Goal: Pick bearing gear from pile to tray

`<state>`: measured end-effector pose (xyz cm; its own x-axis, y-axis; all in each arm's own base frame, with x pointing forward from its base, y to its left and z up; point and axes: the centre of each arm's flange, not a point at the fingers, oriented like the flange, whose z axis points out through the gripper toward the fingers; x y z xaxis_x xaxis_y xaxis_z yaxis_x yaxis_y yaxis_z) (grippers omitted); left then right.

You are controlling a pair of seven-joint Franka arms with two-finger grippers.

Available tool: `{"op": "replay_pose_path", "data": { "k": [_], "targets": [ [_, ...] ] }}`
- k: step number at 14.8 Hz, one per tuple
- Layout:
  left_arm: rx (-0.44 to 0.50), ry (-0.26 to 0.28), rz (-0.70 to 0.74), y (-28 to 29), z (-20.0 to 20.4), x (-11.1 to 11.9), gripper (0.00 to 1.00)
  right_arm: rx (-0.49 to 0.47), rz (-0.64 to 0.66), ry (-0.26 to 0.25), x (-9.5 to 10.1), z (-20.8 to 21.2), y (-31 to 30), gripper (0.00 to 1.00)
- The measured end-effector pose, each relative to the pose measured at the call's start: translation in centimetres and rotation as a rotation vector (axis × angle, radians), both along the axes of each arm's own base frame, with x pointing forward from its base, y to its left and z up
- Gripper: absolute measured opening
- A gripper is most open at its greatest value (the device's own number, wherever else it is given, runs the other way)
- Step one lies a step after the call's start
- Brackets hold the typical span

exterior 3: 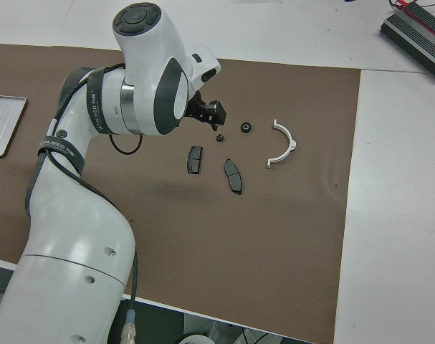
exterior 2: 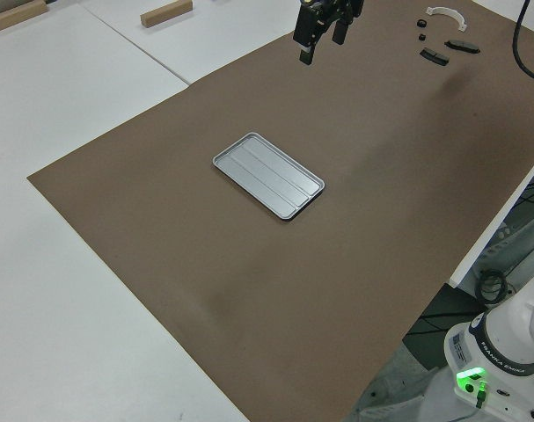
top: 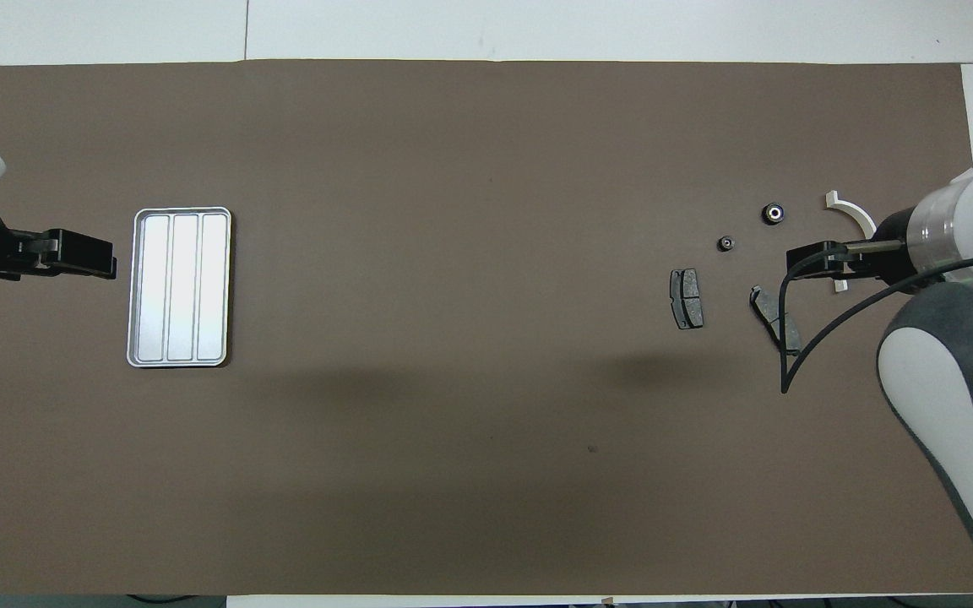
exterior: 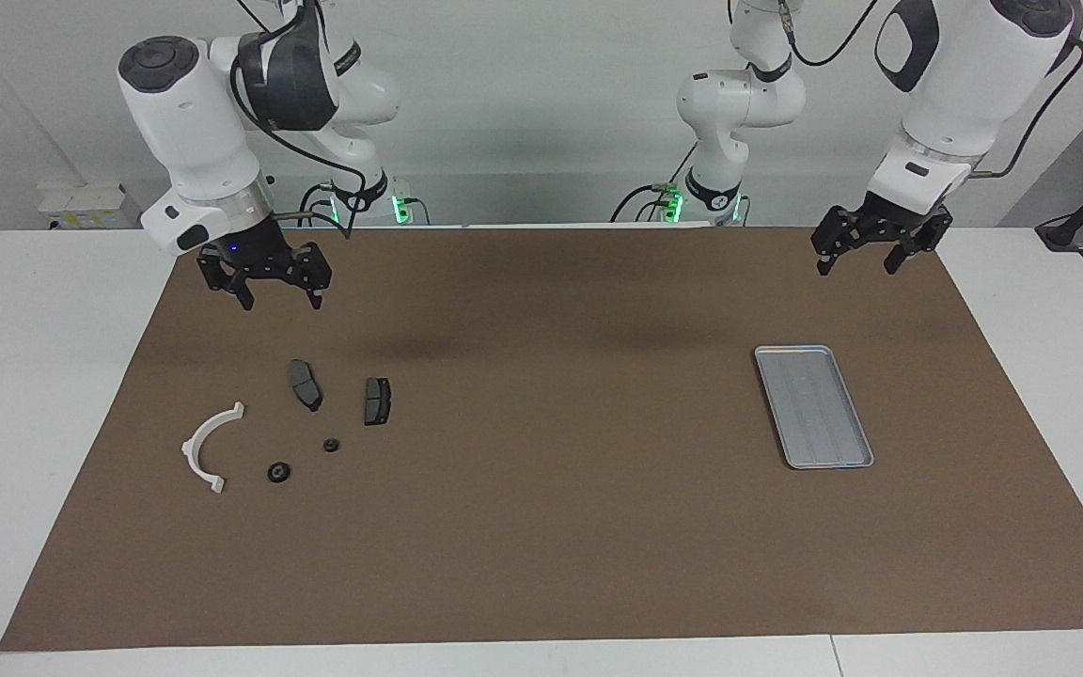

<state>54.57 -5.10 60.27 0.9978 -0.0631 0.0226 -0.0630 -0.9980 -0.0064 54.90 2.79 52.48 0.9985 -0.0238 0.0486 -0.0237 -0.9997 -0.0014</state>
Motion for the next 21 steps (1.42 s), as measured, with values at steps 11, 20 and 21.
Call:
{"op": "replay_pose_path", "data": {
  "k": [11,20,21],
  "targets": [
    [-0.001,-0.009,0.005,-0.1,-0.7,-0.1,1.00,0.003,-0.003,-0.049,1.2,-1.8,-0.1,1.00],
    [-0.001,-0.012,0.004,-0.1,-0.6,-0.2,1.00,0.003,-0.040,-0.019,2.7,-5.3,-2.0,1.00],
    [-0.001,-0.012,0.004,-0.2,-0.7,-0.2,1.00,0.002,-0.040,-0.024,3.1,-5.8,-2.2,1.00]
  ]
}}
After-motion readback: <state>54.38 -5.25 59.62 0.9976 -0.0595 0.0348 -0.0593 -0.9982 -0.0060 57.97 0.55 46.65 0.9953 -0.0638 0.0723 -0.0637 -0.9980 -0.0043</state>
